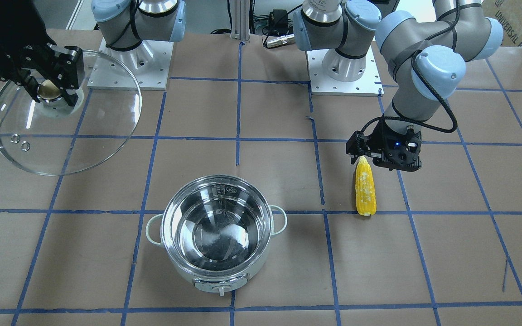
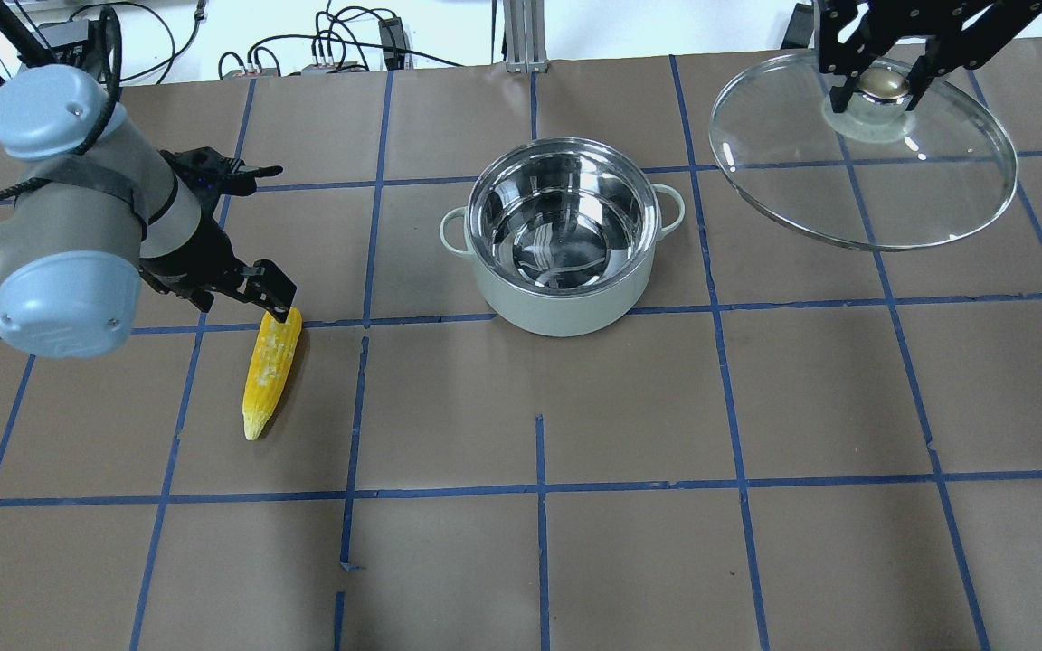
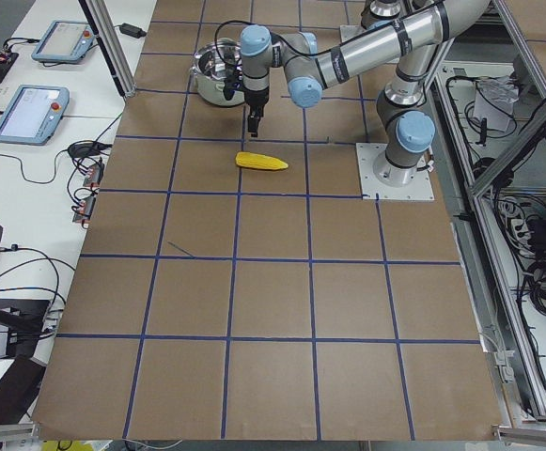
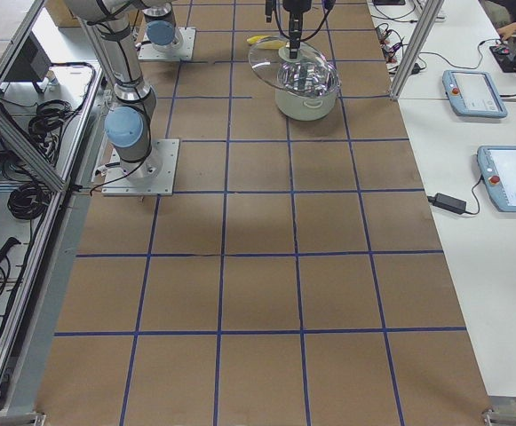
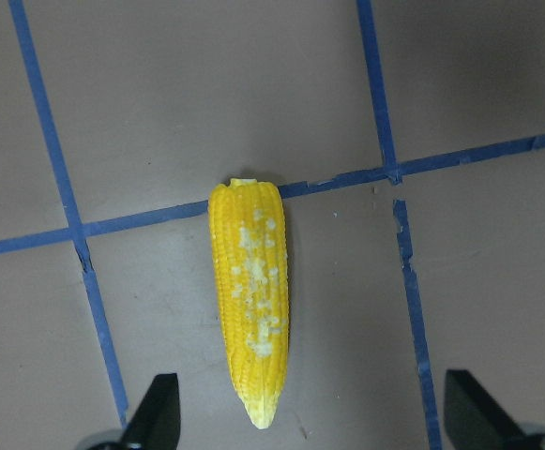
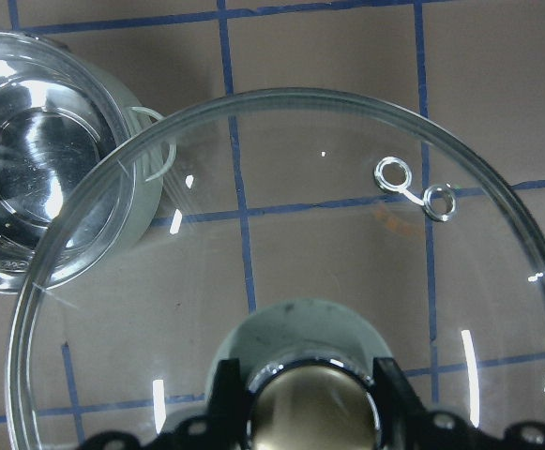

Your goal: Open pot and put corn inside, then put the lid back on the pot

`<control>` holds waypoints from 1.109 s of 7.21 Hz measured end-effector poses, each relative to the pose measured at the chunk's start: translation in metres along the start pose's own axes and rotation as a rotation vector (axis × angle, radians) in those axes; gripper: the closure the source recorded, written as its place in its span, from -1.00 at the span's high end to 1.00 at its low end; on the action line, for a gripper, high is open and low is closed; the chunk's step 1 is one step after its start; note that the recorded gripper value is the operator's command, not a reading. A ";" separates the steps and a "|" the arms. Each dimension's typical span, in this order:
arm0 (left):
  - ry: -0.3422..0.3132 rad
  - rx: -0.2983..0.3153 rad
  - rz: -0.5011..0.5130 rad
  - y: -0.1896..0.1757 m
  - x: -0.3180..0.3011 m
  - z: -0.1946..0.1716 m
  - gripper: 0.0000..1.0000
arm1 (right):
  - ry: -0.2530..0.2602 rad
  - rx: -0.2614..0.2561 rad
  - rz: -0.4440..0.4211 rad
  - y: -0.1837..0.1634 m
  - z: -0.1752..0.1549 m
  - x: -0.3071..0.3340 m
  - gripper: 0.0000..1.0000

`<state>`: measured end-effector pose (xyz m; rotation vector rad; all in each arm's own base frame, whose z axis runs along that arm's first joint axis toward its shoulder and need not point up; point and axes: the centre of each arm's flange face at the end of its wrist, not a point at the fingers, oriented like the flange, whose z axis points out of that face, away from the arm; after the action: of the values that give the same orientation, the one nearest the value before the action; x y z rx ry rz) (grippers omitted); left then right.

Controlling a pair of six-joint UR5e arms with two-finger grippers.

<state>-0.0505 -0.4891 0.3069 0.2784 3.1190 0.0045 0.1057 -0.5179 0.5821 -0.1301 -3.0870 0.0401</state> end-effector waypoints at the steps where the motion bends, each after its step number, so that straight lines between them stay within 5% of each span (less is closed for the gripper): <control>1: 0.003 -0.009 -0.013 0.005 -0.007 0.012 1.00 | -0.001 -0.003 0.004 0.003 -0.002 0.000 -0.28; 8: 0.026 -0.044 -0.001 0.021 -0.028 0.103 1.00 | -0.019 0.023 0.007 0.004 -0.007 -0.001 -0.28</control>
<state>-0.0180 -0.4728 0.2045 0.2783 3.1397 0.0767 0.1076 -0.5135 0.5884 -0.1405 -3.1038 0.0774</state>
